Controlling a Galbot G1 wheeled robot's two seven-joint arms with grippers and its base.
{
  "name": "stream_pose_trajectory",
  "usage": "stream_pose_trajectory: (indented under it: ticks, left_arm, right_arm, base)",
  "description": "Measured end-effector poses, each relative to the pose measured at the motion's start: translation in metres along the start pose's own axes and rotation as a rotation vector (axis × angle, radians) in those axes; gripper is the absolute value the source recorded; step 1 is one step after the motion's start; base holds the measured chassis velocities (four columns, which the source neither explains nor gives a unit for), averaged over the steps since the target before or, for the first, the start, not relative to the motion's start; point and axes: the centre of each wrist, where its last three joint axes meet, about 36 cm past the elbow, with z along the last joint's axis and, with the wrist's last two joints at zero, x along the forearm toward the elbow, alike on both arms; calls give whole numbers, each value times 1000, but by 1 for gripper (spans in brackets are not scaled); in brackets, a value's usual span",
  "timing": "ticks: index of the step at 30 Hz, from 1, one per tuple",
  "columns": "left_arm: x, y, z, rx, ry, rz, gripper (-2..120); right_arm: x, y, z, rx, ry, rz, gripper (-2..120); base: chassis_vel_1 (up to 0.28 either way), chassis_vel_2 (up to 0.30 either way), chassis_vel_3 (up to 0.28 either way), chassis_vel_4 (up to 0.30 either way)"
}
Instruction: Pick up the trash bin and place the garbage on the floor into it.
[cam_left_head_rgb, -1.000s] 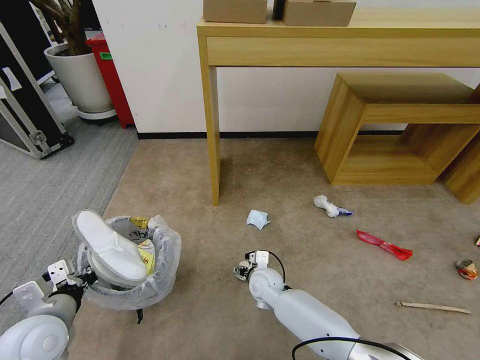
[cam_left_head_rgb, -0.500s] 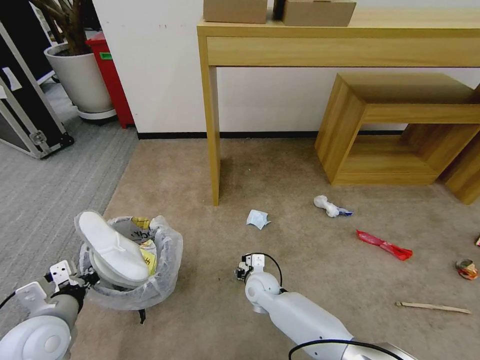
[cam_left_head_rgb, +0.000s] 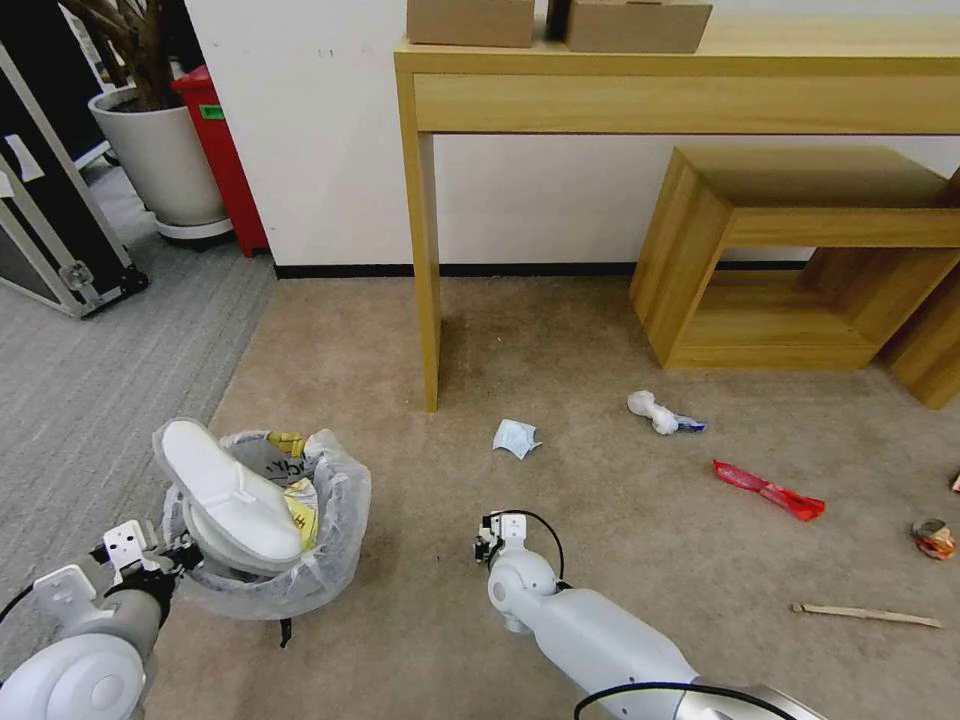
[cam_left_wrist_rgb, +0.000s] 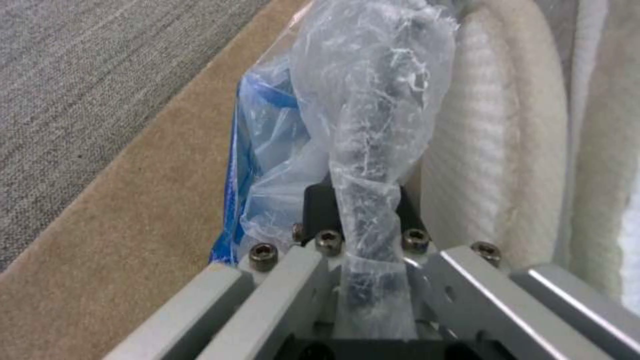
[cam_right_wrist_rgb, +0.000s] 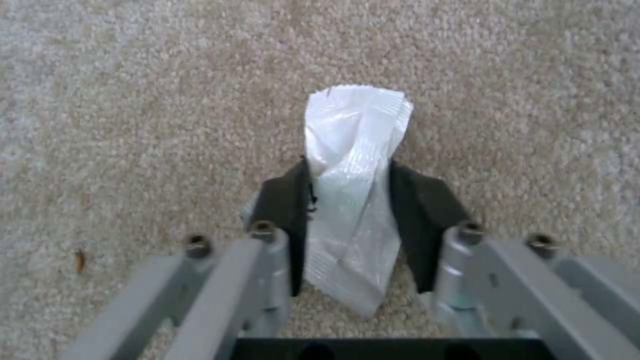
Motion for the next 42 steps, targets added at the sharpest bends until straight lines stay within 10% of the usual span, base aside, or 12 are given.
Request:
stream_pose_trajectory:
  ticks: [10,24,34,42]
  left_arm:
    - [-1,-1,1,1,-4,2,0]
    - [-5,1,1,1,-2,-6,0]
    - [-6,-1,-2,-7,-2,2,0]
    - [-3,-10,-3,-9,2,20,0]
  right_arm:
    - [0,-2,4,23,-16,6,3]
    - [17,-8,5,32,-88,-34,0]
    - [120,-71,-49,29,-495,-232,0]
    - [232,-63,-114,84,-743,-599,0]
  base:
    - [0,0,0,0]
    - [0,0,0,0]
    - [0,0,0,0]
    - [0,0,0,0]
